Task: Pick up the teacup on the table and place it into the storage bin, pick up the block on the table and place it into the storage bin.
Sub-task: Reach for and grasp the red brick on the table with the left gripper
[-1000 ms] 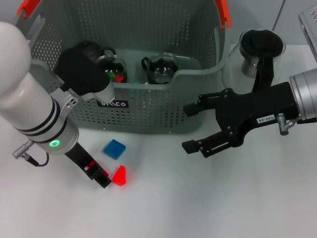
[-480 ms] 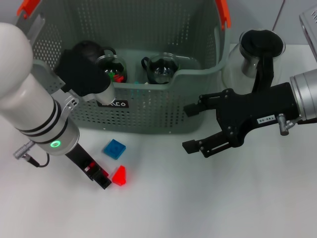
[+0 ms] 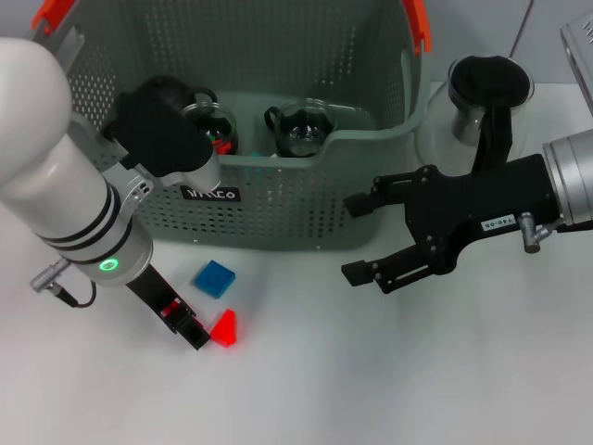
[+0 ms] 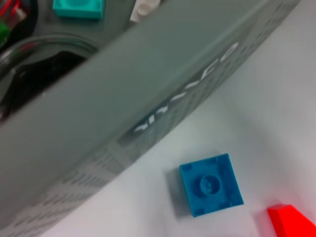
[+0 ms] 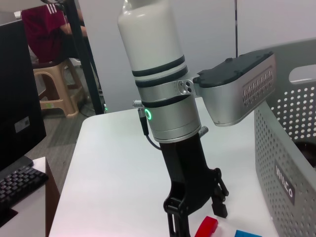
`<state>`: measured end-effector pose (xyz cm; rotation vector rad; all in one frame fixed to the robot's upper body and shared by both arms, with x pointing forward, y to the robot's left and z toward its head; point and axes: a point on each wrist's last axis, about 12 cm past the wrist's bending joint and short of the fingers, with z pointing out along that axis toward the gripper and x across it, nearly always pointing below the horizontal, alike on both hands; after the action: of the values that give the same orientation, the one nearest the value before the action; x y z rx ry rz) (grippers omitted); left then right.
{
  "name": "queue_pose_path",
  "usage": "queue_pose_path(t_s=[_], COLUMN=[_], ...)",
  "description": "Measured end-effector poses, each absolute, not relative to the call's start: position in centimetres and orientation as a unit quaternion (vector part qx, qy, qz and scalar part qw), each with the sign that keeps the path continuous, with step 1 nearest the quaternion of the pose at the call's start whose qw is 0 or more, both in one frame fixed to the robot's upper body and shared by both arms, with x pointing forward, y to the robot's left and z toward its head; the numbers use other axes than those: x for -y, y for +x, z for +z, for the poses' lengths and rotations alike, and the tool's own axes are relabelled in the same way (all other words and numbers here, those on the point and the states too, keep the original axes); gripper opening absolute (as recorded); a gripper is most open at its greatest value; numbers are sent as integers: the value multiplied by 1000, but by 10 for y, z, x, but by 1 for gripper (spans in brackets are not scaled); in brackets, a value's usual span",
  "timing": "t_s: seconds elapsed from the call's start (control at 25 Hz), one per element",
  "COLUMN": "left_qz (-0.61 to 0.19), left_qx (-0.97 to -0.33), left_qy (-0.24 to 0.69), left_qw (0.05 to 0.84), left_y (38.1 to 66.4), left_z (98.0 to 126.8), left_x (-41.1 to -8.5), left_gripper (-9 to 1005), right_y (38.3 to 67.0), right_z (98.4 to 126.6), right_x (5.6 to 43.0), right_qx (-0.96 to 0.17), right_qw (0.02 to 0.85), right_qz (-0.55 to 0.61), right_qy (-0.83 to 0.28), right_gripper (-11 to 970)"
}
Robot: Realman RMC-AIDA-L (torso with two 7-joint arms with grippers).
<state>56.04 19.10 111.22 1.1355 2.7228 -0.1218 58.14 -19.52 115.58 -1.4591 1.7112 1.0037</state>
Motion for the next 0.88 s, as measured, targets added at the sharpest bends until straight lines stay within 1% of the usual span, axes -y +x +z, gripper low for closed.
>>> queue_pose_path(t_s=[0.24,0.56,0.68,0.88], left_qz=[-41,-42,-45,-52], left_qx=[-917,-919,-917,-918], left_qy=[385,384,387,379], left_qw=[94,83,88,104], left_y=[562,563,562,563], left_z=[1113,1109,1114,1131], left_x=[-190,-191,-190,-193], left_gripper=[887,733,675,668], right_y=[582,582,583,583], right_z=[1156,1157,1158,1158], right_x=[196,197,198,199], right_qx=[-657,-654,-654,-654], right_qw=[335,339,341,343], right_qz=[382,382,383,383], right_qy=[-557,-558,-557,-555], right_gripper=[944,944,944,945])
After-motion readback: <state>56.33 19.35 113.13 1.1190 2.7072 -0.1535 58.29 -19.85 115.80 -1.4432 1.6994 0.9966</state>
